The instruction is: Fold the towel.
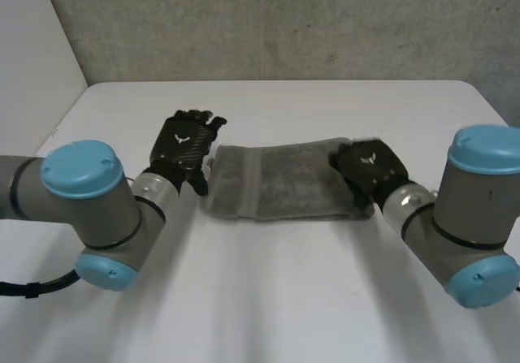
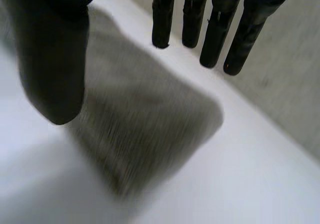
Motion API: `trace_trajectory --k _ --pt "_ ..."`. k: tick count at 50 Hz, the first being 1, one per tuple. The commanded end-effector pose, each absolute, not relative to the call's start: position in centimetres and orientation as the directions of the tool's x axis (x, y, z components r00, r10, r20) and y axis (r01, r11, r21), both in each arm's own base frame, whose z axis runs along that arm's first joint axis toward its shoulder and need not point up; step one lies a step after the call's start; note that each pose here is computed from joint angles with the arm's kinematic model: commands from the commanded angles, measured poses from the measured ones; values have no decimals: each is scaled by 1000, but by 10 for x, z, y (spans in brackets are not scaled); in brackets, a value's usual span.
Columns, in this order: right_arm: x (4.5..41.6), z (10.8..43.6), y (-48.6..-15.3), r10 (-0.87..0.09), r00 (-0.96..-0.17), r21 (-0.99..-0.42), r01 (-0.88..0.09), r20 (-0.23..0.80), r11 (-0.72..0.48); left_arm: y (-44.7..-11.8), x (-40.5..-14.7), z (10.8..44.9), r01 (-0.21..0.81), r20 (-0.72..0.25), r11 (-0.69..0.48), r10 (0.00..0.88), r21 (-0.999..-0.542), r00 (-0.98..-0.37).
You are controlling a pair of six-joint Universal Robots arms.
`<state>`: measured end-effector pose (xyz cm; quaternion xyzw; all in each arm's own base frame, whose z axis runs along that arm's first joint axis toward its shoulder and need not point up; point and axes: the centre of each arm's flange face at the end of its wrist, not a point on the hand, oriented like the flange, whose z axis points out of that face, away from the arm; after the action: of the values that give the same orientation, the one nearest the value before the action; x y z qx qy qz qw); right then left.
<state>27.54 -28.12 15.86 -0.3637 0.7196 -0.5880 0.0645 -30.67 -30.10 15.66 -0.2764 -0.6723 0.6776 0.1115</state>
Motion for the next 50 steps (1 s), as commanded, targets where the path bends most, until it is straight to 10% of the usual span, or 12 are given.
trace_trajectory --k 1,17,27,37,41,50 --pt "265 118 -287 -619 -703 -850 -517 350 105 -297 -313 146 234 -225 -48 515 -971 -827" --pt "282 169 -317 -422 -645 -754 -634 637 -171 -277 -309 194 188 -230 -134 505 -973 -832" --pt "402 170 -231 -477 -256 -537 -505 841 -676 -282 -287 210 182 -229 -146 435 -972 -871" --pt "422 119 -194 -461 -46 -427 -470 886 -773 -282 -282 206 190 -227 -129 425 -973 -876" --pt "423 139 -194 -453 -90 -442 -449 887 -777 -283 -282 206 186 -225 -134 425 -974 -877" --pt "403 212 -204 -625 -448 -767 -318 639 -557 -290 -287 214 165 -221 -166 419 -972 -881"
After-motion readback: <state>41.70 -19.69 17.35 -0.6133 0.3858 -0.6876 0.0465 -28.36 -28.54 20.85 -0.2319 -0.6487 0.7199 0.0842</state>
